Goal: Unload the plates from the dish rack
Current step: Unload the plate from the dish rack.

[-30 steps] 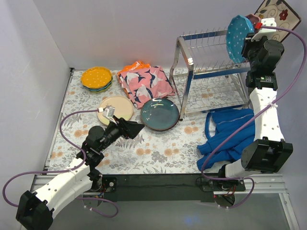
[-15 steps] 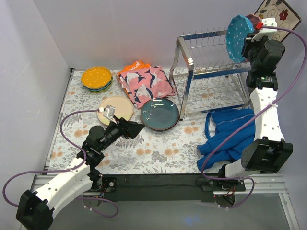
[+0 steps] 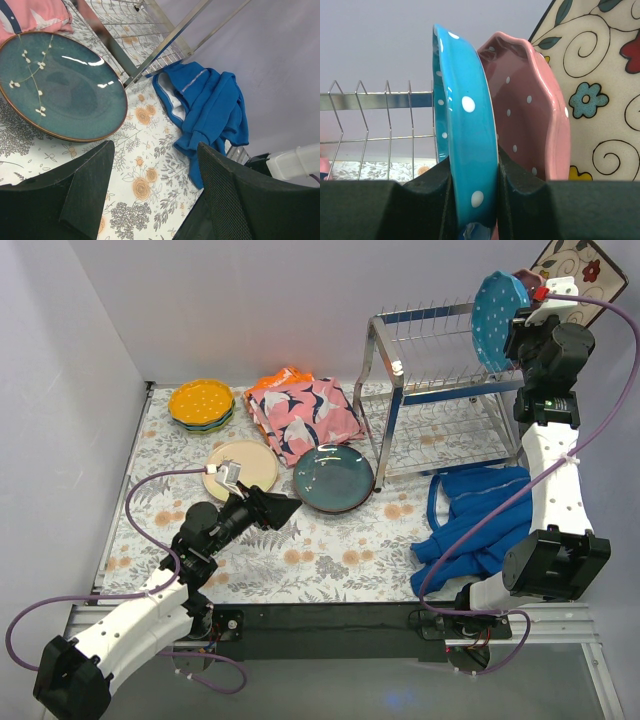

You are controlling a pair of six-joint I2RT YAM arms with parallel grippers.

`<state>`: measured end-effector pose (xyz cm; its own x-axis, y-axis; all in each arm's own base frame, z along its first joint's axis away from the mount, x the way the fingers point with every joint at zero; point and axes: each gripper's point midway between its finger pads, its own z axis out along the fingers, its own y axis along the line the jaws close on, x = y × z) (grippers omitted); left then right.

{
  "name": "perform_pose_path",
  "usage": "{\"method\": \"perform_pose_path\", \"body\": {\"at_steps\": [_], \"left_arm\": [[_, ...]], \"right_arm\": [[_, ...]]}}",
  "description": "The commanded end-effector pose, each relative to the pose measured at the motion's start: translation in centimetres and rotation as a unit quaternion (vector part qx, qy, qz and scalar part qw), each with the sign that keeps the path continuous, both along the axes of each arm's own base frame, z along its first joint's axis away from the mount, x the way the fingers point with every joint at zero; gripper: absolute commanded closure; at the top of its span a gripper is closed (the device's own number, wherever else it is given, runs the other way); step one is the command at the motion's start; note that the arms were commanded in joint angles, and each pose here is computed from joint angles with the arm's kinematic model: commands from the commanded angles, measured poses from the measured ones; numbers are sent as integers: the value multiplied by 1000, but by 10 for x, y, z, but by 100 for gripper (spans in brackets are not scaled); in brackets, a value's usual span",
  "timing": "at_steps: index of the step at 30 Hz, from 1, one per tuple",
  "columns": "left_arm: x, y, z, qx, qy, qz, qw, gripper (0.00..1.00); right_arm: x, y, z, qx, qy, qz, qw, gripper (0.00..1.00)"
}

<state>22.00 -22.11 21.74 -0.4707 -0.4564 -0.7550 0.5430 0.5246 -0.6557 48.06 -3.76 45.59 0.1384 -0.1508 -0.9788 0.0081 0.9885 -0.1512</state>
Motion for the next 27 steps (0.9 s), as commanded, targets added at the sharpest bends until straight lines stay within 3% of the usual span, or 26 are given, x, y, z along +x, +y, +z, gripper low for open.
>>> {"method": "perform_pose_path", "body": {"at_steps": [1, 11, 27], "left_arm": [[-2, -3, 4, -4, -8, -9, 1000, 34], [-1, -3, 2, -1, -6, -8, 1000, 34], [-1, -4, 1, -1, -4, -9, 1000, 34]], "right_arm": [[-65, 32, 150, -18, -241, 49, 969, 99], [-78, 41, 153, -73, -280, 60, 955, 99], [-79, 15, 146, -32, -284, -8, 958, 99]]}}
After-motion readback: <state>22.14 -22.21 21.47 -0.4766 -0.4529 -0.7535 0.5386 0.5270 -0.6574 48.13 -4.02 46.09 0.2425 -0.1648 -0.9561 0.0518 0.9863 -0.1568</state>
